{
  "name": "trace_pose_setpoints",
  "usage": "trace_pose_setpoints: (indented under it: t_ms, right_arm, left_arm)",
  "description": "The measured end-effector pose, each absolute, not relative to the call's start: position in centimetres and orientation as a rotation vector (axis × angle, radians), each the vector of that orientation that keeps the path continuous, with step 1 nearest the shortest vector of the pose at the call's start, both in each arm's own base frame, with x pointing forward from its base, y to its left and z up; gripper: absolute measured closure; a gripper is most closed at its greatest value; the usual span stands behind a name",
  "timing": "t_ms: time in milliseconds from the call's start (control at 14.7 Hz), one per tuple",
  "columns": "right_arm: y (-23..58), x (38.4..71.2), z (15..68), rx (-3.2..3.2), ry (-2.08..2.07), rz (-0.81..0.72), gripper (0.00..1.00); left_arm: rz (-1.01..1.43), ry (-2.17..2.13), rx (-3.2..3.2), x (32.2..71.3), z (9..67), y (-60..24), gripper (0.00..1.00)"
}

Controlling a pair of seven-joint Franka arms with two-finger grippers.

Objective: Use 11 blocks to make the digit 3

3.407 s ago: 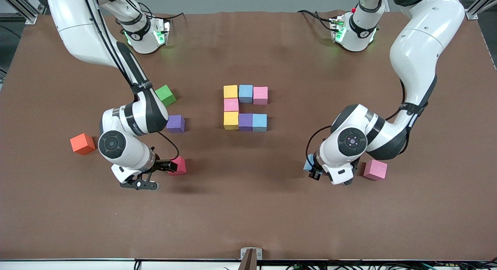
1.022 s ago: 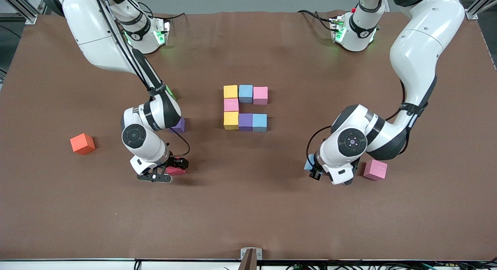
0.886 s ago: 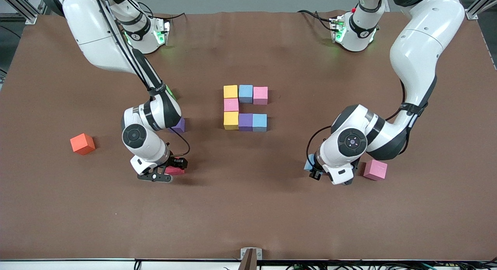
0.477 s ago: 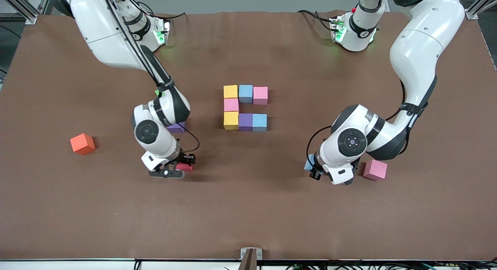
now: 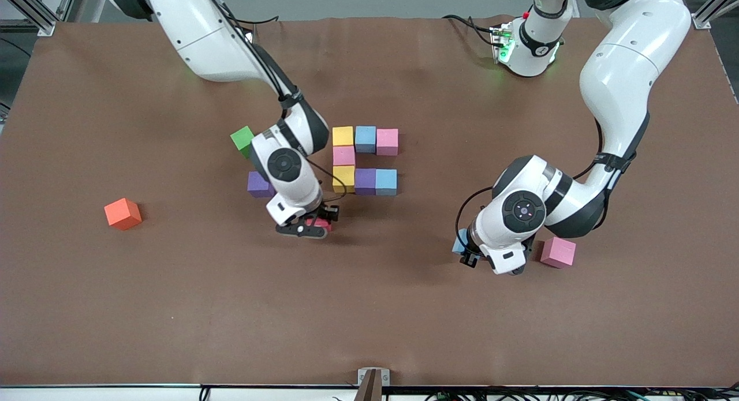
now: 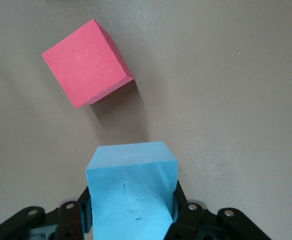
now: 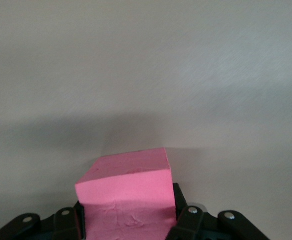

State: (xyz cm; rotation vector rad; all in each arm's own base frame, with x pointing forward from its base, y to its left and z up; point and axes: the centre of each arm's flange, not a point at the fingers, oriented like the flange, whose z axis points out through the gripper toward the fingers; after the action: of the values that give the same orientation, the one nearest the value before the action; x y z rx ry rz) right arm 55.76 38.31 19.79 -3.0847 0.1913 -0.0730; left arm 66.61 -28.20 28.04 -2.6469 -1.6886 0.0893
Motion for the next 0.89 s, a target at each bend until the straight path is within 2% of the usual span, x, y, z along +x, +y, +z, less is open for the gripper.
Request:
trace_pose_setpoints:
  t_ms: [886]
  right_arm:
    - [41.3,53.6,19.8,-3.078,0.239,-0.068,0.38]
  left_arm:
    - [0.089,-1.689,-2.647,66.6,28.0,-28.2,0.40]
